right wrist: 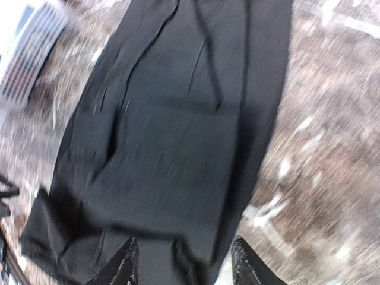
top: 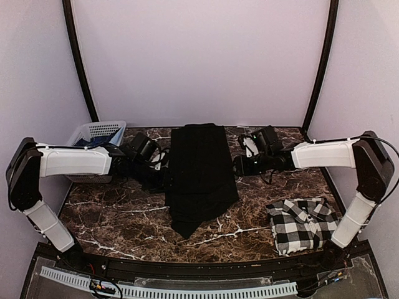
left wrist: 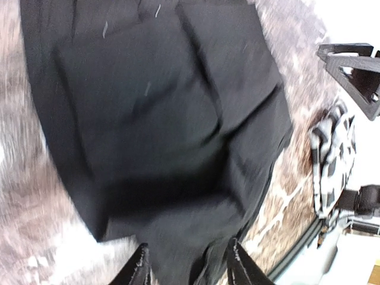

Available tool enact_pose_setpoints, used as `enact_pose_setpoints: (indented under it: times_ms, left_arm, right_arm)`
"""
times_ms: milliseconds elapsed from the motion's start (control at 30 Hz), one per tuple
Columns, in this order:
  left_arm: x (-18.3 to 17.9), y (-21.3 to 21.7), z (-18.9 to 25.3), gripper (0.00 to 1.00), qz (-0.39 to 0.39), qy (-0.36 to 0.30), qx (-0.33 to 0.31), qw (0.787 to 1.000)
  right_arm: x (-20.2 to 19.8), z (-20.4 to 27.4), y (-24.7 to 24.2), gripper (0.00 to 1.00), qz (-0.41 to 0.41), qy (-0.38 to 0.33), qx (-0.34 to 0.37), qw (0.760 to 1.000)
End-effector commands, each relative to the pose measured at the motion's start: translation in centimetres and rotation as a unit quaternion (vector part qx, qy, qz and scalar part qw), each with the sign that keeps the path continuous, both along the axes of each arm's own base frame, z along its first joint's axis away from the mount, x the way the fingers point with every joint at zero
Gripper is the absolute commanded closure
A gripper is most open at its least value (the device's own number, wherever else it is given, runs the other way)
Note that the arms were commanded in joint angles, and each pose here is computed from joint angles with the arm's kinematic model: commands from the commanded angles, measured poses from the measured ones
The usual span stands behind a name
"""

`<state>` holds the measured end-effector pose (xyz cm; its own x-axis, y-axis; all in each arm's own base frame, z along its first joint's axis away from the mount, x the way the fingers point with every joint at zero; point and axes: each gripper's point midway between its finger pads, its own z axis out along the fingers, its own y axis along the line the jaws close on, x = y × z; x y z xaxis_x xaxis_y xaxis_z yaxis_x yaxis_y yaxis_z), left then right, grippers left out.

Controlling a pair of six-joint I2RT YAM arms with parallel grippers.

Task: Fold and stack the long sleeve shirts
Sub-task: Adjust the rectangle-folded shirt at the center of the board.

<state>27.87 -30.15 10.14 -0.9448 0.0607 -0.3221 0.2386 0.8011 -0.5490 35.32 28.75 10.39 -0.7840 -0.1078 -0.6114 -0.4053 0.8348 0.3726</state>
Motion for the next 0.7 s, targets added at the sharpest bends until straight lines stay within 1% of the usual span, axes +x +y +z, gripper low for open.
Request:
enact_pose_setpoints:
  times_ms: [0,100,267,500,667]
  left_arm:
    - [-3.7,1.1,-0.6,0.55,-0.014,0.055,-0.019,0.998]
    - [-5.1,1.3,-1.2,0.51,-0.021,0.075,-0.034,0.996]
    - [-6.3,1.1,-2.2,0.5,-0.025,0.101,-0.053,0.993]
    - [-6.3,0.4,-2.8,0.51,-0.027,0.11,-0.07,0.991]
    - [-6.2,-0.1,-3.0,0.54,-0.03,0.114,-0.077,0.99]
  right_arm:
    - [-4.5,-2.1,0.7,0.48,0.051,0.042,-0.003,0.998]
    - [-5.6,-3.1,0.6,0.46,0.056,0.056,-0.005,0.997]
    - [-6.6,-4.6,0.9,0.45,0.062,0.073,-0.008,0.995]
    - [-7.3,-5.8,1.2,0.47,0.057,0.088,-0.015,0.994]
    - [-7.9,-6.5,1.5,0.51,0.06,0.098,-0.015,0.993]
